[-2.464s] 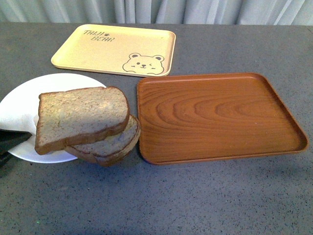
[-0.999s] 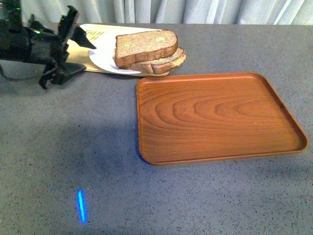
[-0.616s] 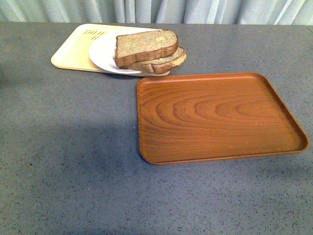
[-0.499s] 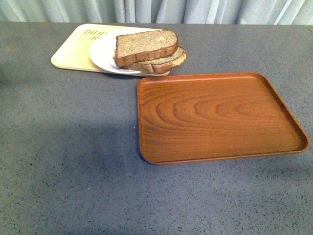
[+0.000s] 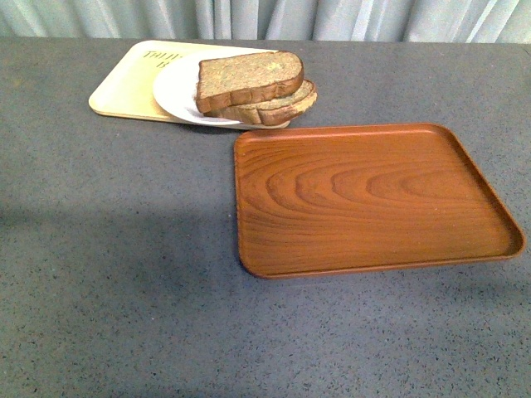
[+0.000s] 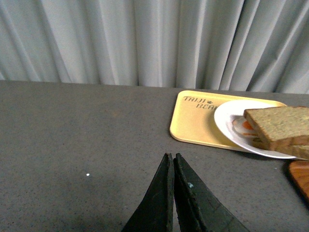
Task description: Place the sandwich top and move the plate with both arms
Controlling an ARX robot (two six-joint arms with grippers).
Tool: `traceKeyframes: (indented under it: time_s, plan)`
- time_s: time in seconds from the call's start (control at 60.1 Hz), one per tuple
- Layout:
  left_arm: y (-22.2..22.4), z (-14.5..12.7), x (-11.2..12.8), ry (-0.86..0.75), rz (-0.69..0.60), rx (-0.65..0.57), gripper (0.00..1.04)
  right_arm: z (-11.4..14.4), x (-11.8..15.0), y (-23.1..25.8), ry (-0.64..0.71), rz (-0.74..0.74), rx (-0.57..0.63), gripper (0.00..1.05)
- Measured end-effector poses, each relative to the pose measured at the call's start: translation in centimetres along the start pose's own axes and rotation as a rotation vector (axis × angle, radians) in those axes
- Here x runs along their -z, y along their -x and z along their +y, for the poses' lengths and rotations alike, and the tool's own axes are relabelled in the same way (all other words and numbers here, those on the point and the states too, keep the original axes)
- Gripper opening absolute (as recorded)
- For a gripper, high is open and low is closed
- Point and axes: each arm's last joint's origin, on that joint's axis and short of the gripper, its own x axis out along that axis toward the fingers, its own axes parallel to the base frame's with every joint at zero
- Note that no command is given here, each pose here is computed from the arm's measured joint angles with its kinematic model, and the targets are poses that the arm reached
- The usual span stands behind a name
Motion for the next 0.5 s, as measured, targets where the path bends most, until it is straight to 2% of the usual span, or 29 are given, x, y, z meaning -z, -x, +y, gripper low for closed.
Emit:
traceKeyframes:
  time_s: [0.499]
  plan:
    - [3.4, -0.1, -0.4, -0.003, -0.015, 0.004, 0.02, 0.0, 0.0, 0.0, 0.000, 0.000, 0.000, 0.96]
